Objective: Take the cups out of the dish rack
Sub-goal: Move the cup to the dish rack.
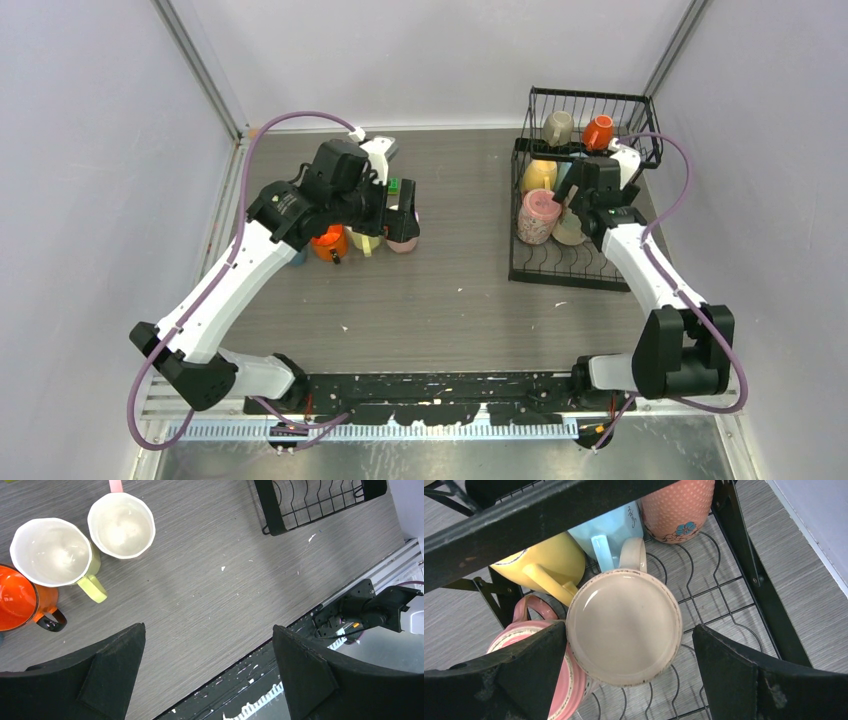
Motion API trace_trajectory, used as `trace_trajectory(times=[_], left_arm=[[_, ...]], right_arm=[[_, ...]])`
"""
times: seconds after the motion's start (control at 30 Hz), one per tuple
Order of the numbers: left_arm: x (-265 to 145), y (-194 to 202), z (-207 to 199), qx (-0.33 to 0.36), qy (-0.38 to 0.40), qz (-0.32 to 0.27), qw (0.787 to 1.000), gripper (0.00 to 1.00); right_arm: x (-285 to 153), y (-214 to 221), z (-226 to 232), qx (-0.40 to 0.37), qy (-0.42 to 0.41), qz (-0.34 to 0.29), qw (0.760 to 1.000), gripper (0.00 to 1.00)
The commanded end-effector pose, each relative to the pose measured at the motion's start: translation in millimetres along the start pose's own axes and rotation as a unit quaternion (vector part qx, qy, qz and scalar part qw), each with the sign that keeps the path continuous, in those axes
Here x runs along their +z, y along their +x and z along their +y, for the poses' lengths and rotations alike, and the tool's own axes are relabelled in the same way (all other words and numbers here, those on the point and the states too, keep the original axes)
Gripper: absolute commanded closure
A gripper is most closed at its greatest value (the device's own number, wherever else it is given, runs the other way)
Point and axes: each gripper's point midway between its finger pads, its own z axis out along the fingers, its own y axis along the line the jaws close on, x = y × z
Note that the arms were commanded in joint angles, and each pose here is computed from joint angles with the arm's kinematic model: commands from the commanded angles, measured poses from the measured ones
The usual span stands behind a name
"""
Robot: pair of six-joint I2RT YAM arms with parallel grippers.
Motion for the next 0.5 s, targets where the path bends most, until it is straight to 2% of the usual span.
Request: trace_trajectory(times=[0.0,0.27,0.47], left_arm=[[-7.9,-9.2,-4.1,0.012,0.011,-0.022,1.000,0.00],[-8.2,-9.0,-3.0,0.013,0.009,-0.024,1.000,0.00],[-5.4,-6.3,-1.0,0.014,0.006,-0.020,1.000,0.00]], right_arm=[[4.9,-32.9,6.6,0.010,0.003,-0.046,0.999,0.00],[7.1,-37.5,6.9,0.005,0.015,-0.039,0.999,0.00],[-1.3,-34.3,-1.7,0.000,0.030,-0.027,0.999,0.04]])
